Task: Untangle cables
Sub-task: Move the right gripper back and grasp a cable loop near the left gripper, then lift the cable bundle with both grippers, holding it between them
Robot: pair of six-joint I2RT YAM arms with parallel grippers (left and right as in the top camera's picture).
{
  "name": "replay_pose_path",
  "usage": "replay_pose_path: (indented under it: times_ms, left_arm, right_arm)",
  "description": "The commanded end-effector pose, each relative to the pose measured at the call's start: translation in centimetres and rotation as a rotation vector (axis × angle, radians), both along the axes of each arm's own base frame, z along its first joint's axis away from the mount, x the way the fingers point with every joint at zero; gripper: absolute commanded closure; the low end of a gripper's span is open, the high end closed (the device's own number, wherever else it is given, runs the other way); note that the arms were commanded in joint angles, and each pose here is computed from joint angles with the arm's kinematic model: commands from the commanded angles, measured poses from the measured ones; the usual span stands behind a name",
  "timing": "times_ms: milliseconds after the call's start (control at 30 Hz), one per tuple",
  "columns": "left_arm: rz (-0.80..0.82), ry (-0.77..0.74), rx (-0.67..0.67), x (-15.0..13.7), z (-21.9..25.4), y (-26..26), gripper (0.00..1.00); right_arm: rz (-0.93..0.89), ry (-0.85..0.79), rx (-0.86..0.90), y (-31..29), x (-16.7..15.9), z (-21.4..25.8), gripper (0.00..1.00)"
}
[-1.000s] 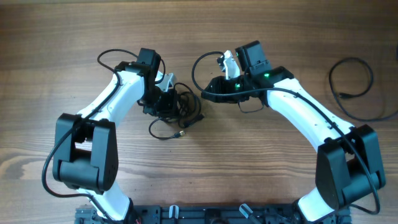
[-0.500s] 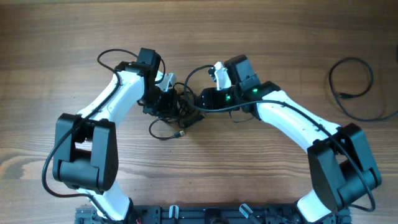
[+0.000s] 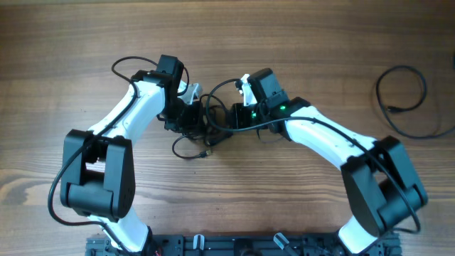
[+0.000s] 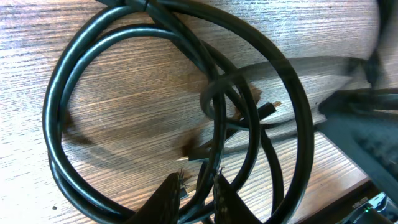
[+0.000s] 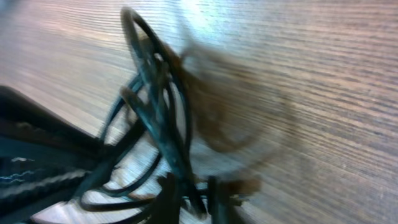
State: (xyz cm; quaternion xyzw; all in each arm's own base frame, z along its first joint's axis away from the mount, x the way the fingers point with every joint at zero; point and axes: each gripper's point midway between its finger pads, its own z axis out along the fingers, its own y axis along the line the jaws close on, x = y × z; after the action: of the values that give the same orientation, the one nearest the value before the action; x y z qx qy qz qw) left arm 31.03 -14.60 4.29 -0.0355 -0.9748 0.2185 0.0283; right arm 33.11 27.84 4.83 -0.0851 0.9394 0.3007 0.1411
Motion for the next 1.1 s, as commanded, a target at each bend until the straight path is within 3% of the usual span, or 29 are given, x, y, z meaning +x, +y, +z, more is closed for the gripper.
replay_pose_path:
  times_ms: [0,200,400,533,700,933,1067]
  left_arm:
    - [0.0,0.001,-0.02,-0.4,0.4,-0.3,0.79]
    - [-0.002,0.001,-0.019,-0.4,0.4,-0.3,0.76]
    - [0.003,0.001,-0.011,-0.4,0.3,-0.2,0.76]
    - [0.018,-0.003,-0.068,0.1,1.5,-1.0,0.72]
    - [-0.124,-0.149,-0.39,1.2,7.3,-4.6,0.55]
    - [-0.164,-0.241,-0.422,2.3,8.1,-4.7,0.51]
    - [-0.231,-0.308,-0.442,2.7,8.5,-5.7,0.48]
  right_arm:
    - [-0.014,0.004,-0.012,-0.6,0.4,-0.5,0.96]
    - [-0.046,-0.149,0.169,-2.3,3.0,11.0,0.96]
    - [-0.045,-0.268,0.338,-5.7,2.1,19.6,0.96]
    - [0.001,-0.258,0.402,-5.5,1.1,21.0,0.95]
    - [-0.037,-0.168,0.457,-5.2,0.7,21.2,0.96]
    - [-0.123,-0.055,0.513,-5.0,0.7,21.4,0.96]
    - [-0.073,-0.054,0.578,-4.2,0.2,22.8,0.96]
